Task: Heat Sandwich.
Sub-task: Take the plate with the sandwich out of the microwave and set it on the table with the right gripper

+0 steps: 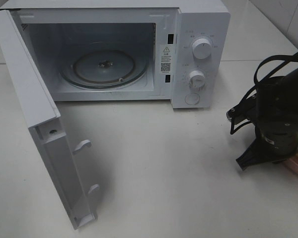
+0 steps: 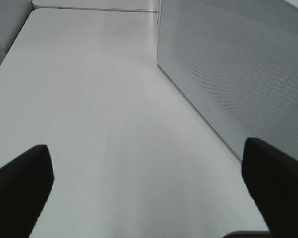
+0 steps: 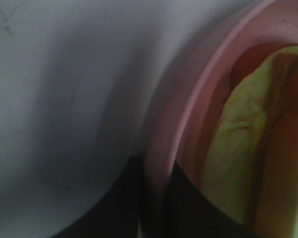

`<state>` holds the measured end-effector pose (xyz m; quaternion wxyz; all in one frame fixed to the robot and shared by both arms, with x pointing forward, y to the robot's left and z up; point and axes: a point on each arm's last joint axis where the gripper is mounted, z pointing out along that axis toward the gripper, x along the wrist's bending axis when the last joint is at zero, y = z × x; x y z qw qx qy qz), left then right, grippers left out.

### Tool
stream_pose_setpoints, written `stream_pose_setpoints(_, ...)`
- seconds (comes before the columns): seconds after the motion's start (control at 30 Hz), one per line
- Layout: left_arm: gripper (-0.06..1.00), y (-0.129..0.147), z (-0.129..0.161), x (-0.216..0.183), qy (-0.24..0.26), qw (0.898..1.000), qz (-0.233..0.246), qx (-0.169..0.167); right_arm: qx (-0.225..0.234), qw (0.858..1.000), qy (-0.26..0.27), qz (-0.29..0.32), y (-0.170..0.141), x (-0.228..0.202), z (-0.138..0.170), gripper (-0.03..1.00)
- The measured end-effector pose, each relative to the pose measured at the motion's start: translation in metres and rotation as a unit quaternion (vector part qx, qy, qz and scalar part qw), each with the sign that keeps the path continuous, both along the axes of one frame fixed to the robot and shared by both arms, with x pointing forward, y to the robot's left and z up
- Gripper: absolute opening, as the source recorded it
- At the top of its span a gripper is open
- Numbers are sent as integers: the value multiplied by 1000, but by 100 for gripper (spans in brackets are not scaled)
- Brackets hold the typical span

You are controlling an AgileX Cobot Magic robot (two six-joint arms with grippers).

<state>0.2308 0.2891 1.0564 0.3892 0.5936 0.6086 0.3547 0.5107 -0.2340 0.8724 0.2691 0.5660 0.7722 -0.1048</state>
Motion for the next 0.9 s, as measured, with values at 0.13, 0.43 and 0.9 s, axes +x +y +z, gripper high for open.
stream_pose_setpoints(0.13,97,0,0,0,0,1000,0,0,1,1000,-2,-3,0,0,0,11)
stream_pose_setpoints(0.43,97,0,0,0,0,1000,0,0,5,1000,-10,-7,0,1,4,24)
stream_pose_setpoints(0.9,97,0,0,0,0,1000,0,0,61,998,-34,-6,4,-5,43,50)
